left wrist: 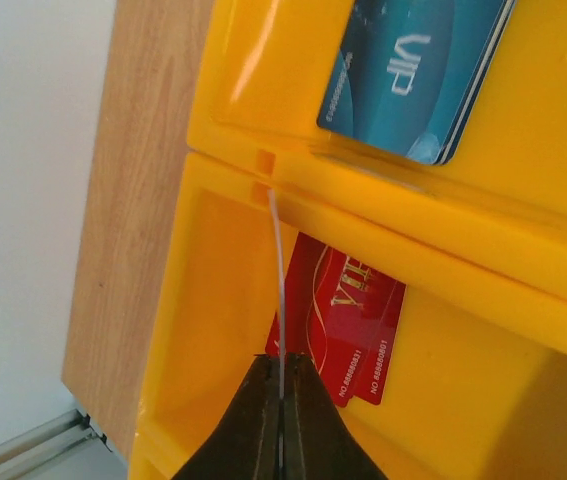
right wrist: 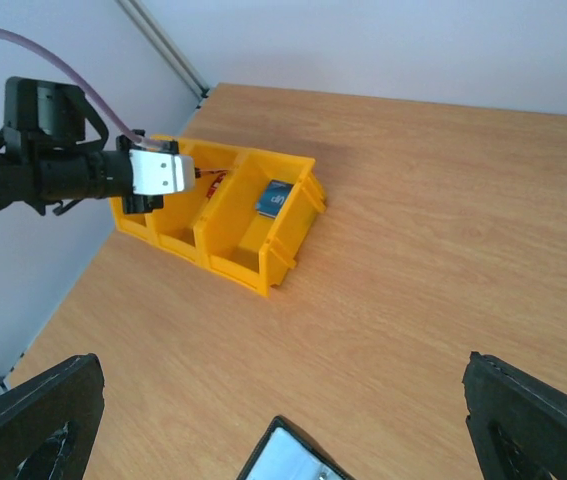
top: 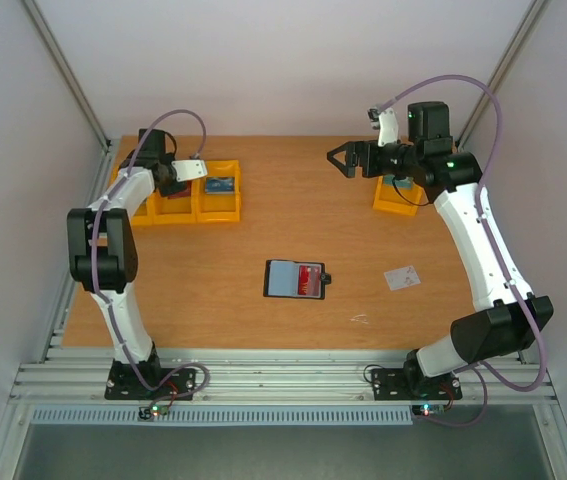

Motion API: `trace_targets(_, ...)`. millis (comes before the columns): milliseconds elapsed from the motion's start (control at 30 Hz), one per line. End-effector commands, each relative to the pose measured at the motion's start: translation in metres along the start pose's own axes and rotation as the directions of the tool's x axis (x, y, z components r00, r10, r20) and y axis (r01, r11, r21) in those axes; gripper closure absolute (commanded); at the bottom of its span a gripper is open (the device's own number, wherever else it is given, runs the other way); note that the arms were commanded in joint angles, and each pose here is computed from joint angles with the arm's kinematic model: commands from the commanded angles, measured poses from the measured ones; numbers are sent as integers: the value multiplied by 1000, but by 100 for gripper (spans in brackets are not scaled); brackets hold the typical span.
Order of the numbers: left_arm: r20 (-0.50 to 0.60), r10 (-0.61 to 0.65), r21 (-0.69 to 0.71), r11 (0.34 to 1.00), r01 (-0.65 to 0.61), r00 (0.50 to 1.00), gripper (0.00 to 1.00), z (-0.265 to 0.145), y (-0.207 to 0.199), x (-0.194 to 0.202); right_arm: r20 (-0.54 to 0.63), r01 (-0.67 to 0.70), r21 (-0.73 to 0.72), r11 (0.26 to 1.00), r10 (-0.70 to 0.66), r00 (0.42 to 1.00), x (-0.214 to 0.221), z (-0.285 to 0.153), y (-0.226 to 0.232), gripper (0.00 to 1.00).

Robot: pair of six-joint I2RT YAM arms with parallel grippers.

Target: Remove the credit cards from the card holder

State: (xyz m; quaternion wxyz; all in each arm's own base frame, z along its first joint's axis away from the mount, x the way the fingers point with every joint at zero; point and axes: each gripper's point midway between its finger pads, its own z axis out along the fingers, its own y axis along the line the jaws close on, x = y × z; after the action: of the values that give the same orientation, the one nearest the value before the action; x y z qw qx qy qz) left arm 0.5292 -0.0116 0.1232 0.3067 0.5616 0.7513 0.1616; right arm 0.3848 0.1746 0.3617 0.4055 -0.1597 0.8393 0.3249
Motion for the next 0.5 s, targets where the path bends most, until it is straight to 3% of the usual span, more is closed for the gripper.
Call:
trace_targets(0, -59, 21, -42, 999, -23, 998, 100, 9, 12, 8, 29, 19, -24, 1000, -18, 999, -6, -10, 6, 1)
trace_targets(200, -142, 65, -55, 996, -73, 988, 100, 27, 14, 25, 31, 23, -33, 999, -22, 999, -7, -9, 7, 1)
trace_targets(467, -140, 130, -30, 990, -135, 982, 100, 45, 9, 28, 26, 21, -50, 999, -19, 999, -6, -8, 8, 2)
